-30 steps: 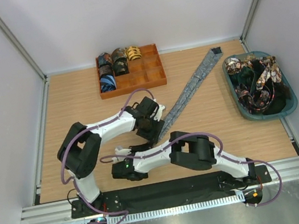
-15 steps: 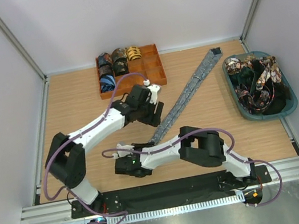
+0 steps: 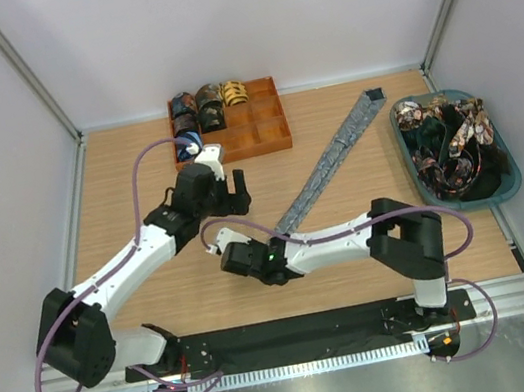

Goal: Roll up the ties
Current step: Roll the tie

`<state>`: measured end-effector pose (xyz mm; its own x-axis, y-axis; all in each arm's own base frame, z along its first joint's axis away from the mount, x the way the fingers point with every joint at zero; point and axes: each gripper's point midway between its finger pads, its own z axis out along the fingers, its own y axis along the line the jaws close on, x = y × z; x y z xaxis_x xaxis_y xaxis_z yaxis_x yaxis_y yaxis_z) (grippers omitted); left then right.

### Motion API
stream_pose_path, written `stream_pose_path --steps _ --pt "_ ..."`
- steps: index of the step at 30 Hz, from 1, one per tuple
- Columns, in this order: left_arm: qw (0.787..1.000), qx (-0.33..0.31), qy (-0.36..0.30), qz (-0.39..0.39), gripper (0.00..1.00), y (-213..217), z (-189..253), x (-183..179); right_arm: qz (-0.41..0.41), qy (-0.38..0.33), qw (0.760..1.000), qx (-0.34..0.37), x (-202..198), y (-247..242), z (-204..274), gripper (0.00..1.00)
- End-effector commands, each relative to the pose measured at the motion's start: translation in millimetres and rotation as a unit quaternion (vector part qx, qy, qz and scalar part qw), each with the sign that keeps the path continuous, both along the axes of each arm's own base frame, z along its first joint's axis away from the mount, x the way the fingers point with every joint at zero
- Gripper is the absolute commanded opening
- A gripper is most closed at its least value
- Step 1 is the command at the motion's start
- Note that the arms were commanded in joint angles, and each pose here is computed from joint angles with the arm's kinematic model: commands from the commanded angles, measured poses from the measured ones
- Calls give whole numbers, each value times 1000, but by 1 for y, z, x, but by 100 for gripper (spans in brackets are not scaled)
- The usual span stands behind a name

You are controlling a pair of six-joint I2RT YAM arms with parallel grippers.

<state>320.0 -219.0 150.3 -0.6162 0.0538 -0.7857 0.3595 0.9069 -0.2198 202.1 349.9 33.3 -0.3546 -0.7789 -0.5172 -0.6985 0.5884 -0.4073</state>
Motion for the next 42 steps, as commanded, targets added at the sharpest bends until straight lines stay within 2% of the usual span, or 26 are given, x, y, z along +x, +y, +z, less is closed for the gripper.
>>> stream_pose_path --steps 1,3,8,12,15,18,23,26,32,42 --pt "995 -47 -49 69 93 15 27 22 23 52 992 111 -8 27 17 9" --pt "992 -57 -56 97 100 26 32 24 17 67 990 127 -3 22 16 8" --pt "980 -76 -72 169 100 55 34 26 24 117 976 184 -2 19 25 8" --pt "956 -106 -67 266 100 88 27 27 27 149 961 230 1 14 26 7" --pt "955 -120 -76 259 100 89 23 23 29 189 944 270 4 11 28 7" --pt "962 -127 -90 223 100 80 20 21 33 222 926 303 7 7 32 7" --pt "985 -123 -94 79 100 41 10 11 33 278 891 358 12 3 39 7" --pt "988 -113 -107 13 100 20 0 1 23 307 868 388 20 -5 39 8" --pt "987 -54 -117 -94 100 -12 -23 -19 5 360 827 431 30 -20 31 8" --pt "968 50 -69 -235 100 -47 -77 -46 -33 389 800 456 46 -37 13 7"
